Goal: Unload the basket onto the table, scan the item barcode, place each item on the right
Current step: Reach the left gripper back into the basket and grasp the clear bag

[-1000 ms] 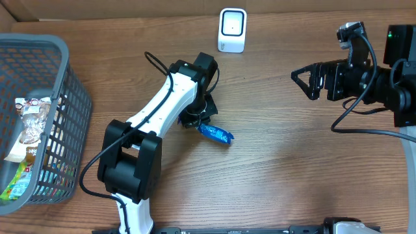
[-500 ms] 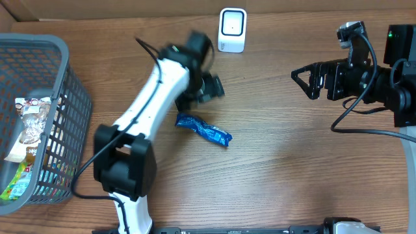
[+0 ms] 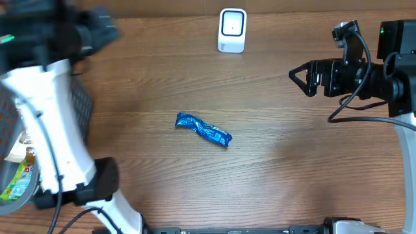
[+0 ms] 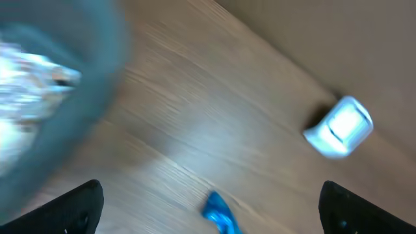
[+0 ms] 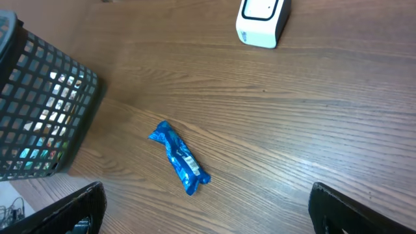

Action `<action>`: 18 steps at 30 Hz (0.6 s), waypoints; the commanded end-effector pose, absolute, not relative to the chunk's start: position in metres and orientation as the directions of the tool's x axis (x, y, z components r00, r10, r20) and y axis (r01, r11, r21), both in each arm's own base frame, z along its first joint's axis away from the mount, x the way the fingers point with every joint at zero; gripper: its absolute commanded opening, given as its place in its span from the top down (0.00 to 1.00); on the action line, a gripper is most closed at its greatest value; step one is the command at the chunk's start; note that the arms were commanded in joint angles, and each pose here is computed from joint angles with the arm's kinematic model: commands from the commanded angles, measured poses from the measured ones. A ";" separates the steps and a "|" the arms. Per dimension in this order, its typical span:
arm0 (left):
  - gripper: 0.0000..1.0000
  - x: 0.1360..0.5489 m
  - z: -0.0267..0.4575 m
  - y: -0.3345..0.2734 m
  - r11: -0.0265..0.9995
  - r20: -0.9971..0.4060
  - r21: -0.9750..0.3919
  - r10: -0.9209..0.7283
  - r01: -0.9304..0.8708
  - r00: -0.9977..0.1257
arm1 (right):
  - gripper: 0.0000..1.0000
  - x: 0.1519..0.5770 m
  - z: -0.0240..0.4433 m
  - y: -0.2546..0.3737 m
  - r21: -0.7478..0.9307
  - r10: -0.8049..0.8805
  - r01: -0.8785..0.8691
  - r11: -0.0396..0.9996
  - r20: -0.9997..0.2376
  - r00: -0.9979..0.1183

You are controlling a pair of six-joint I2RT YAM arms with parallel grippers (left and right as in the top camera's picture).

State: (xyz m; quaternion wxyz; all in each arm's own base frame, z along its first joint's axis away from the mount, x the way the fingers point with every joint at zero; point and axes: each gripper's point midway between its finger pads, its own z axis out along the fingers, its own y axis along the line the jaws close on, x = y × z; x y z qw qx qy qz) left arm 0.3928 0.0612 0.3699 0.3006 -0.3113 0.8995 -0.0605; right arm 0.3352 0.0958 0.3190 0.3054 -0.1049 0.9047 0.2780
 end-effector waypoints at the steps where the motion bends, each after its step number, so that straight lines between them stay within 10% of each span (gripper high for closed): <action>1: 0.04 0.371 0.384 0.114 0.771 -0.540 -0.293 -0.621 -0.565 -0.568 | 0.00 0.336 0.329 0.095 0.428 -0.019 -0.370 0.825 -0.633 -0.774; 18: 0.07 0.285 0.275 0.286 0.376 -0.373 -0.059 -0.868 -0.925 -0.328 | 0.00 0.334 0.328 0.095 0.430 -0.019 -0.367 0.825 -0.628 -0.778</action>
